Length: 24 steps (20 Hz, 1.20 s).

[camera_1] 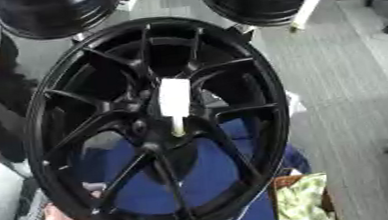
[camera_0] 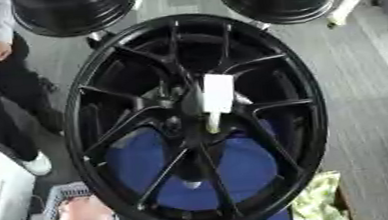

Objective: Pull the pin out of the wheel hub.

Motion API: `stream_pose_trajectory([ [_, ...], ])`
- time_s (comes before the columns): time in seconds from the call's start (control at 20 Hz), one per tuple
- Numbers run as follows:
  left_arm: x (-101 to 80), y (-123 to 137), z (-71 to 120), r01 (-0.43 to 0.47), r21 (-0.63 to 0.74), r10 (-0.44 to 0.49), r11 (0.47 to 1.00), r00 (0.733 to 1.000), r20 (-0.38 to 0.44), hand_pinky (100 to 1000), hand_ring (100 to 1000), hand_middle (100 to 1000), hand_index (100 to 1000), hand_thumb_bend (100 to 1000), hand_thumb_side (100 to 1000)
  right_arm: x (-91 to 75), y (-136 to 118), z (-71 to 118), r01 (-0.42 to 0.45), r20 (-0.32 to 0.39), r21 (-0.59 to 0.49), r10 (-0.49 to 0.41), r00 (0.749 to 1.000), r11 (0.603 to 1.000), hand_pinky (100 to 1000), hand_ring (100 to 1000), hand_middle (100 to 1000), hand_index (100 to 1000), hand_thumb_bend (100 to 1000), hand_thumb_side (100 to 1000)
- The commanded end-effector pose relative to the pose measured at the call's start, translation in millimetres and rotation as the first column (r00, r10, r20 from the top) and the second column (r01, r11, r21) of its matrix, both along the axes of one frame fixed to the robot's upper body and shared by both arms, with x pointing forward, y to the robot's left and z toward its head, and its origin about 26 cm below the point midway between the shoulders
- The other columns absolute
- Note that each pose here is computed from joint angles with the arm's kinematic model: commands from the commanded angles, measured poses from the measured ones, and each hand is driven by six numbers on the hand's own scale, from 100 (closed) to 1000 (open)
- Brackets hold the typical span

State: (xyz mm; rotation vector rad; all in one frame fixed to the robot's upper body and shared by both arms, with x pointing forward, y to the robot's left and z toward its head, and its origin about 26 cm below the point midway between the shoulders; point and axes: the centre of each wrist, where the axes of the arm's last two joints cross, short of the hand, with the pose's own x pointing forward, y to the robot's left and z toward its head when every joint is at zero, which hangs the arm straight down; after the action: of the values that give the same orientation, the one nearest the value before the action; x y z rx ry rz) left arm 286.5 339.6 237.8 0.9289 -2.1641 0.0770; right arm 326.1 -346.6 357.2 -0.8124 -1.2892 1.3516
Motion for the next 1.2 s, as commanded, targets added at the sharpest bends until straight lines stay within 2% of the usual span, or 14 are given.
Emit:
stream_pose_trajectory([
  [0.05,-2.9,2,12.9,-0.010,0.028,0.009,1.000,0.999,0.043,646,1000,745,758,485,744,-21.1,-11,20.9,0.030,0.115,-0.006,-0.029,0.993,1.000,794,492,499,666,100,235],
  [0.25,-2.6,1,13.0,-0.007,0.025,0.006,1.000,0.999,0.046,646,1000,745,758,486,744,-25.2,-18,9.5,0.058,0.118,-0.011,-0.056,0.991,0.998,798,511,510,674,100,265],
  [0.45,-2.2,0,13.1,-0.003,0.022,0.002,1.000,0.999,0.047,646,1000,746,759,487,743,-24.3,-23,-6.9,0.080,0.067,-0.046,-0.077,0.995,0.996,806,537,528,689,100,288],
  [0.55,-2.1,0,13.2,-0.003,0.018,0.002,1.000,0.999,0.048,646,1000,746,759,489,743,-23.4,-26,-15.3,0.089,0.037,-0.058,-0.087,0.996,0.994,821,608,596,740,100,329],
  [0.65,-2.1,0,13.1,-0.004,0.016,0.003,1.000,0.999,0.050,646,1000,747,759,489,743,-22.6,-29,-23.3,0.099,0.013,-0.082,-0.098,0.995,0.992,834,681,679,783,100,329],
  [0.85,-2.5,1,12.6,-0.012,0.012,0.011,1.000,0.999,0.052,647,1000,747,759,489,742,-21.9,-37,-33.3,0.089,-0.058,-0.118,-0.096,0.994,0.989,906,896,885,916,100,291],
  [0.95,-2.7,2,12.0,-0.015,0.010,0.014,1.000,0.999,0.051,646,1000,747,759,490,742,-21.1,-43,-35.3,0.092,-0.082,-0.127,-0.103,0.991,0.988,930,951,926,944,100,362],
  [1.2,-2.7,2,11.8,-0.016,0.008,0.015,1.000,0.999,0.051,646,1000,747,760,490,743,-19.3,-52,-35.0,0.111,-0.080,-0.119,-0.121,0.989,0.987,933,958,932,953,100,333],
])
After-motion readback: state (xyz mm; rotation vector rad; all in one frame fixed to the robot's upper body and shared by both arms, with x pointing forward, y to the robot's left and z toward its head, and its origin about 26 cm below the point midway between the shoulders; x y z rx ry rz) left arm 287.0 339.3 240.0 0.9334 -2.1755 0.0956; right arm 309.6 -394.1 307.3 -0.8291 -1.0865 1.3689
